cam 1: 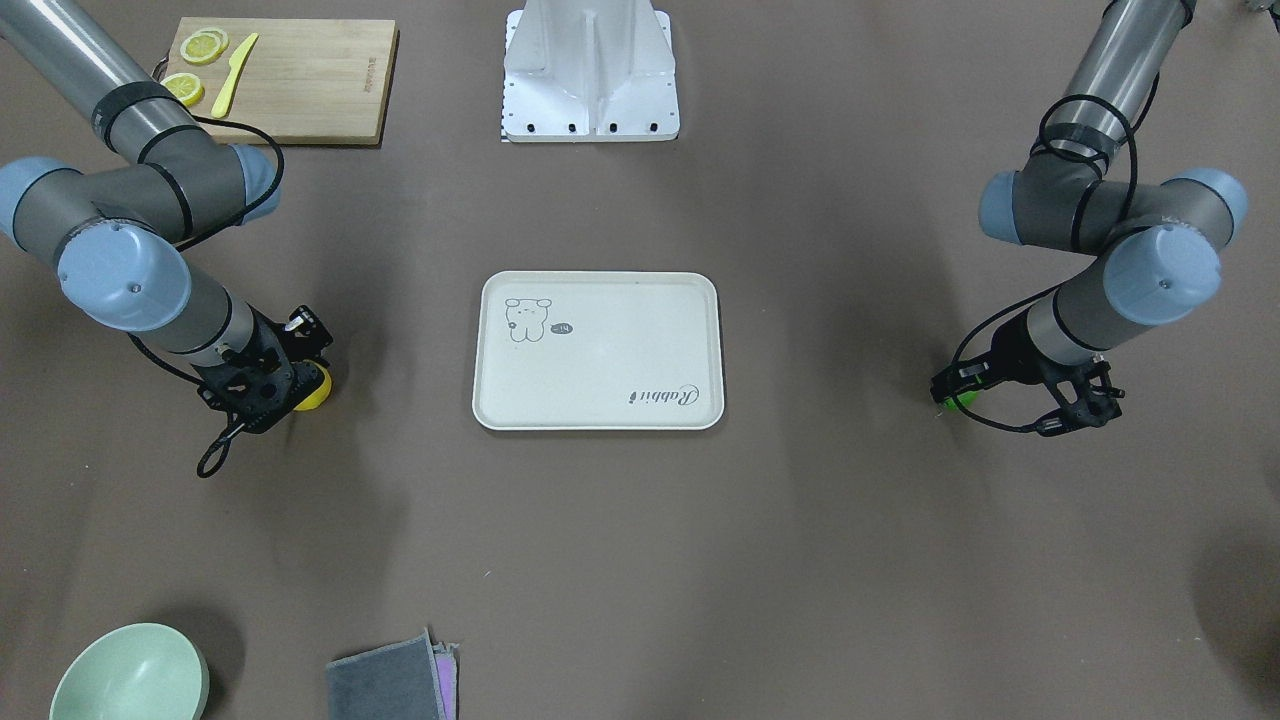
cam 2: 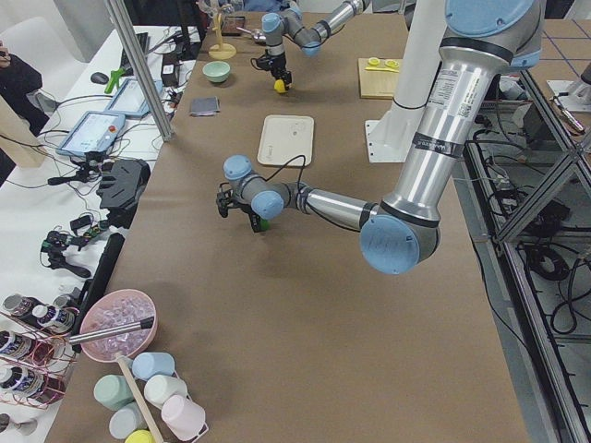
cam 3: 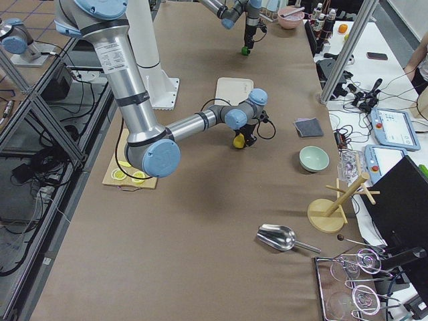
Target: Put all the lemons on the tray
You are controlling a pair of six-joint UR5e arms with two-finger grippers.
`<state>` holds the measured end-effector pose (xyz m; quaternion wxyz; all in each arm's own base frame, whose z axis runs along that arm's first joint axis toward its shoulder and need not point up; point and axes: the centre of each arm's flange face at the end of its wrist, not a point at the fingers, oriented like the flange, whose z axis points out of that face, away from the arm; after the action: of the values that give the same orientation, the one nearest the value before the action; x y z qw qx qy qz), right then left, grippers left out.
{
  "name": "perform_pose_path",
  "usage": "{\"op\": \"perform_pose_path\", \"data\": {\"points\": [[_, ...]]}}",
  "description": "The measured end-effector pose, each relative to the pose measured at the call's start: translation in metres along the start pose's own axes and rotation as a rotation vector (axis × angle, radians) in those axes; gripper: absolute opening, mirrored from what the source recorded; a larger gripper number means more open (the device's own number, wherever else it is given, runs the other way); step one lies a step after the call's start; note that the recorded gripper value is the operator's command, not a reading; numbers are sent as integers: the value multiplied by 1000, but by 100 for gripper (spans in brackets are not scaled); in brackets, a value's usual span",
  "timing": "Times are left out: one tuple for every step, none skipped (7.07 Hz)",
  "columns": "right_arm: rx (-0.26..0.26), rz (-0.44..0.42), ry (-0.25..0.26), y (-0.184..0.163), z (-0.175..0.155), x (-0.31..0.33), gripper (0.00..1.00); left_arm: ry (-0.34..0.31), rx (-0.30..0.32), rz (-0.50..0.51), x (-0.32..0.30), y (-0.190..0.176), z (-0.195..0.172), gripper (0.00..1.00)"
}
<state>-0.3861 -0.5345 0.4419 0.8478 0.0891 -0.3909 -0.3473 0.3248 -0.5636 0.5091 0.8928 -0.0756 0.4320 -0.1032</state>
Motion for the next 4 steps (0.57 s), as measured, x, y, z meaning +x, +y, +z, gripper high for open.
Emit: {"op": "perform_pose_path", "data": {"points": [[20,-3,-18,-9,-12,-4,24,3,0,0,1,2,0,0],[54,-13,-35,-28,-31,-14,25,8,1,4,4,3,-4,0],[90,-1,-47,-51,-51,-31,25,17,-2,8,8,5,-11,0],[111,60,-61,-71,-64,-48,25,29,-7,2,10,5,-24,0]]}}
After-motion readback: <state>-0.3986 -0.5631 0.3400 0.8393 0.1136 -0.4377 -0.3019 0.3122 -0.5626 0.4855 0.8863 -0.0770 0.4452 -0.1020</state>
